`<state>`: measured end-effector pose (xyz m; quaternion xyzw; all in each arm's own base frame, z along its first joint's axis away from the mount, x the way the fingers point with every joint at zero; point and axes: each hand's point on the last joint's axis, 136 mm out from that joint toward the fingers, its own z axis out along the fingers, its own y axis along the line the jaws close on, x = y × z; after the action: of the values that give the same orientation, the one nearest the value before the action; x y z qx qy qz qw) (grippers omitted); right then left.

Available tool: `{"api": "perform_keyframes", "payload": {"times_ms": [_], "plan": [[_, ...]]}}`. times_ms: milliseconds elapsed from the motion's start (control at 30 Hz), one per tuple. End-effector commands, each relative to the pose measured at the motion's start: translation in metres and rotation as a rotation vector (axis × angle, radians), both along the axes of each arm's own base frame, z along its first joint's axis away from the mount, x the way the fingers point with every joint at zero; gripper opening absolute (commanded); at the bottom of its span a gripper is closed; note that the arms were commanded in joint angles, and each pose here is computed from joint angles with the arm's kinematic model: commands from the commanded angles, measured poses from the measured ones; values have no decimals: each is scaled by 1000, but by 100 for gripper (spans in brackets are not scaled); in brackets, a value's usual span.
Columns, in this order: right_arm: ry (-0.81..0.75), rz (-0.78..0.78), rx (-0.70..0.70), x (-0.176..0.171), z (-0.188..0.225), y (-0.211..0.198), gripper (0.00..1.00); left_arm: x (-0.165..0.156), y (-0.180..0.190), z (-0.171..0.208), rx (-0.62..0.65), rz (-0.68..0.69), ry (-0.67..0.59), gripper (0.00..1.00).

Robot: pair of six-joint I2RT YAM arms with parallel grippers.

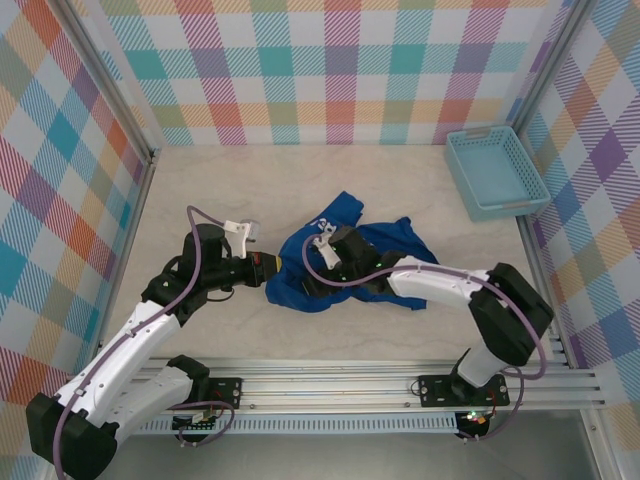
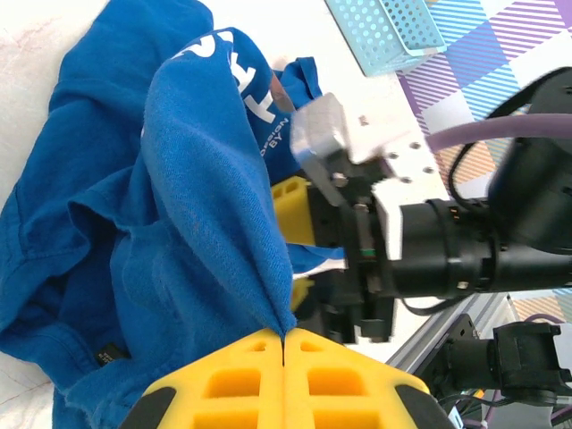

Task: Fold the inside-out t-shirt

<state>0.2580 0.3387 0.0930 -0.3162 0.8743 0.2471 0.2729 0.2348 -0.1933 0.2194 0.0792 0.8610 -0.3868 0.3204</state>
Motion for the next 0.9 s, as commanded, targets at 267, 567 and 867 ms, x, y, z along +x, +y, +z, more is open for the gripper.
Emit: {"api": "perform_keyframes", "payload": {"times_ms": [267, 567, 867], "plan": [[-158, -23, -69, 17, 33, -16, 11, 14, 25, 11, 74, 160, -48, 0], [36, 147, 148, -51, 98, -40, 0, 43, 53, 7, 157, 355, -113, 0], [197, 238, 388, -65, 133, -30, 0, 71, 37, -34, 291, 328, -42, 25]]}}
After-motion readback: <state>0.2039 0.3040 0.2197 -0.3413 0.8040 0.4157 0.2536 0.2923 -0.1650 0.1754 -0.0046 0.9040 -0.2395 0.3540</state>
